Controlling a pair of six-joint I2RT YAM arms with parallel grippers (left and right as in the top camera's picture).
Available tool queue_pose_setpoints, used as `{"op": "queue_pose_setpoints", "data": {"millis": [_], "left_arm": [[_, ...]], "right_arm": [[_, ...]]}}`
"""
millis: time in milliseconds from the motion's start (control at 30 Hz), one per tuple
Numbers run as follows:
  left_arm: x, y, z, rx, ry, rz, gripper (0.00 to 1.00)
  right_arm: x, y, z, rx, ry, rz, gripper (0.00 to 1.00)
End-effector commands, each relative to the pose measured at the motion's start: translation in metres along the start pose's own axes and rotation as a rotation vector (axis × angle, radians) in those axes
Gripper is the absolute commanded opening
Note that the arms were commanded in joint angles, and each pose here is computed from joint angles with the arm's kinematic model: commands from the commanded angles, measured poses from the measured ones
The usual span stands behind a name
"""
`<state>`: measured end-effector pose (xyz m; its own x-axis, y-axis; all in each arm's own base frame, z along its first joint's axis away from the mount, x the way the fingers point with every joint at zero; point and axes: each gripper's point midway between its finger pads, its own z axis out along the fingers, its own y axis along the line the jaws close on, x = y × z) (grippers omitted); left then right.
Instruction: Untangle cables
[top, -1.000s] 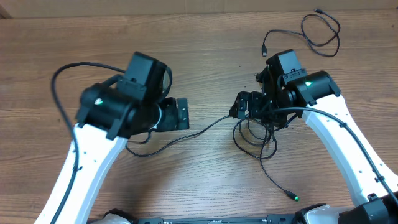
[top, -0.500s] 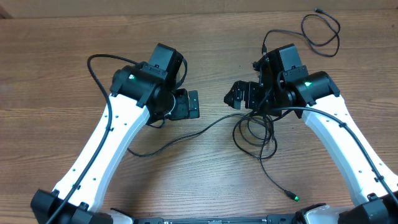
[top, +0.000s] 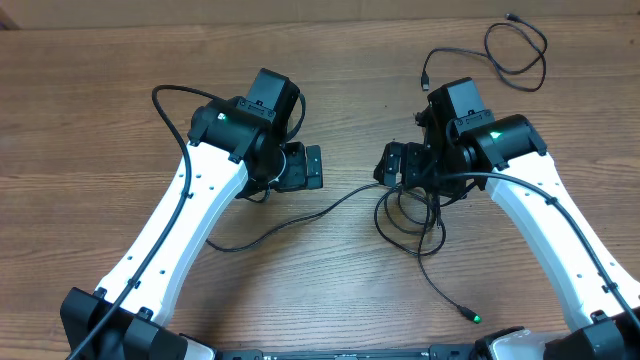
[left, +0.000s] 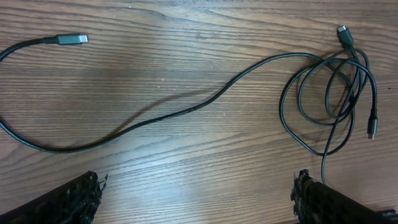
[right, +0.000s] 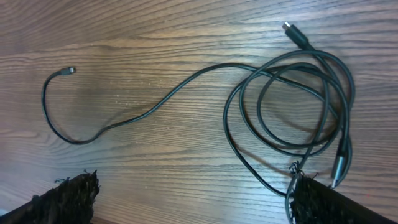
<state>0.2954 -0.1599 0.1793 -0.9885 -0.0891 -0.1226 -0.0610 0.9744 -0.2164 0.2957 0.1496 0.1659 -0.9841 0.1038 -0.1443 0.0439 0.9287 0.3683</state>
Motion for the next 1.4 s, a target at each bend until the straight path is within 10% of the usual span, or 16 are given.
{"op": "queue_pose_setpoints", "data": {"millis": [0, 567, 733, 1367], "left_arm": [[0.0, 0.003, 0.006, -0.015, 0.013, 0.003, 1.0], [0.014, 0.012, 0.01, -0.047, 0.07, -0.047, 1.0], [0.014, 0.02, 0.021, -0.094, 0.082, -0.054, 0.98], [0.002, 0.03, 0.033, -0.159, 0.057, 0.032, 1.0]], "right_arm": [[0.003, 0.005, -0.001, -0.029, 0.009, 0.002, 1.0], [0.008, -0.006, -0.001, 0.029, 0.023, 0.084, 0.95], [0.0, -0.013, 0.0, 0.066, -0.015, 0.08, 0.72], [0.012, -0.039, 0.064, 0.237, 0.162, 0.136, 0.77]]}}
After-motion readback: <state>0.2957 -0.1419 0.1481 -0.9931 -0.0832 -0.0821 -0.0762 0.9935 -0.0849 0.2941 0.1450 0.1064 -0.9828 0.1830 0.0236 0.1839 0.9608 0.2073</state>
